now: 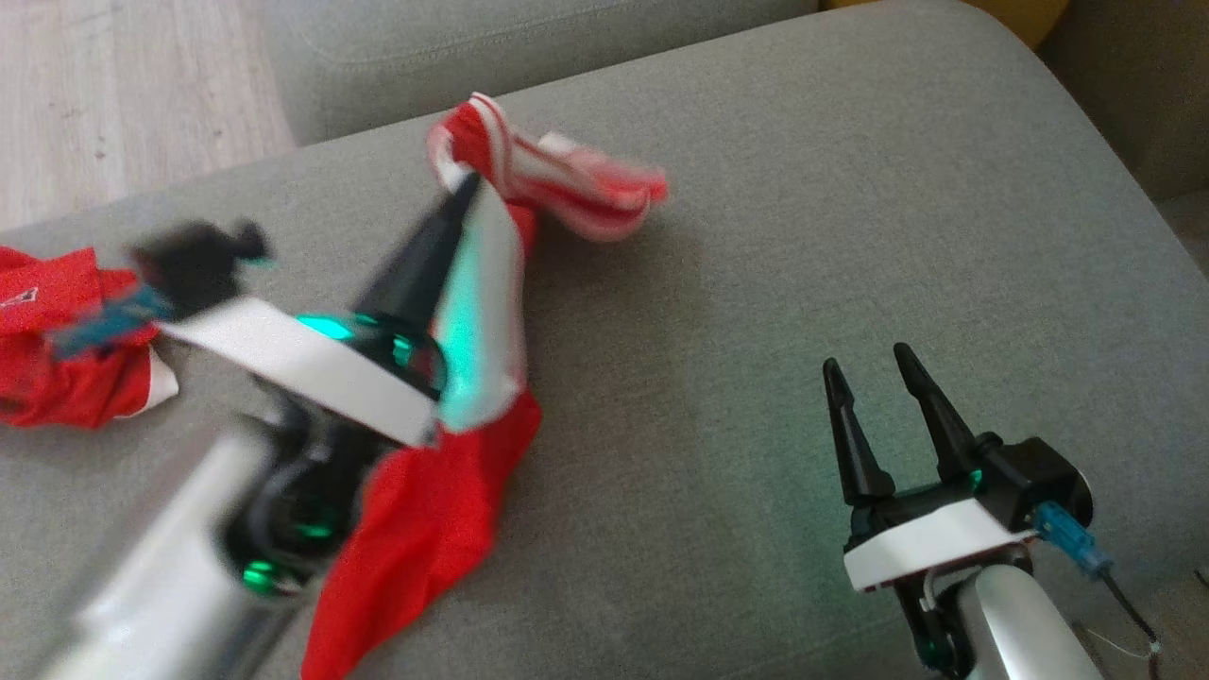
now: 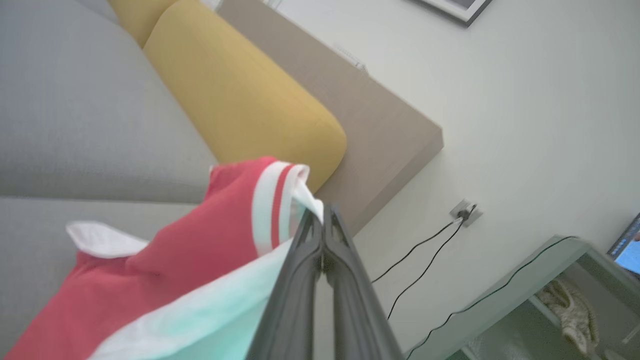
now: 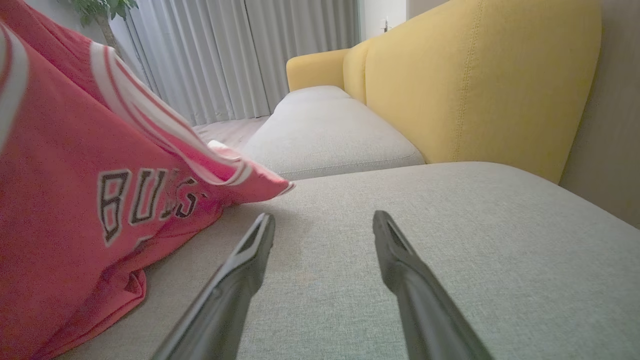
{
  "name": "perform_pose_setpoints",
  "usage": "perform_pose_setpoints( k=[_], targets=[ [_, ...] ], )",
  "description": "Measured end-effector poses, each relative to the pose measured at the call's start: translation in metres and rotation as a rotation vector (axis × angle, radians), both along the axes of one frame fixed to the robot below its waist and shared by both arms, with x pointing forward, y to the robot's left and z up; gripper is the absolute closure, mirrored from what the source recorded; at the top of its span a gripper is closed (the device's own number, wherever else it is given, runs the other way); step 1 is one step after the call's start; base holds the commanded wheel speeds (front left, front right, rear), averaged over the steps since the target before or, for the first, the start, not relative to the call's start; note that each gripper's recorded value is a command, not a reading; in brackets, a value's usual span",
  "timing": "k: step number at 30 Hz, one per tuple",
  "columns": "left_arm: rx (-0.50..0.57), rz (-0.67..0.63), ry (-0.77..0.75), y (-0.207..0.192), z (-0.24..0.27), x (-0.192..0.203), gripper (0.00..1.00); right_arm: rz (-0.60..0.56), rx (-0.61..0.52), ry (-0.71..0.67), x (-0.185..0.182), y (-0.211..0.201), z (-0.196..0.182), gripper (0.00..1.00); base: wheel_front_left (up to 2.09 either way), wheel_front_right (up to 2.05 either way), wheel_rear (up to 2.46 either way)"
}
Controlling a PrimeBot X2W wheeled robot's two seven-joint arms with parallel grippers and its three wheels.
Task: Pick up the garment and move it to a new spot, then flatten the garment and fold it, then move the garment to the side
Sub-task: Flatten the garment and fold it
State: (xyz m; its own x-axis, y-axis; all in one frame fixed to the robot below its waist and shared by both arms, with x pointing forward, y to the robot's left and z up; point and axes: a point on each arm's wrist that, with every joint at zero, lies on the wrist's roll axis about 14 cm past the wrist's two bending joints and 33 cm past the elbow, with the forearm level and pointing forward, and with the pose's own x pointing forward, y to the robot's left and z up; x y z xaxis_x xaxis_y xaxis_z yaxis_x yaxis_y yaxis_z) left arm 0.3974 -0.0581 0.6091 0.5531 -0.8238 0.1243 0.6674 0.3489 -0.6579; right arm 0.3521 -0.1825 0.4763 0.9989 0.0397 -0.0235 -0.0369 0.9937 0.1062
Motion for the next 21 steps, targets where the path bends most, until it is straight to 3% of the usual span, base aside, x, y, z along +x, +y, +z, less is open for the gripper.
perform_pose_setpoints(
  k=[4,9,21],
  targets=[
    [-0.034,-0.010,-0.027,0.022,0.043,-0.004,1.00,0.000,0.012,-0.012,-0.003,0.001,0.004,0.00,0.00,0.00,0.00],
    [0.013,-0.001,-0.015,0.039,0.055,0.002,1.00,-0.004,0.025,-0.004,-0.008,0.001,0.001,0.00,0.00,0.00,0.00],
    [0.039,-0.105,-0.047,0.016,0.088,0.010,1.00,-0.046,0.044,0.002,-0.014,-0.010,-0.001,0.00,0.00,0.00,0.00]
  ],
)
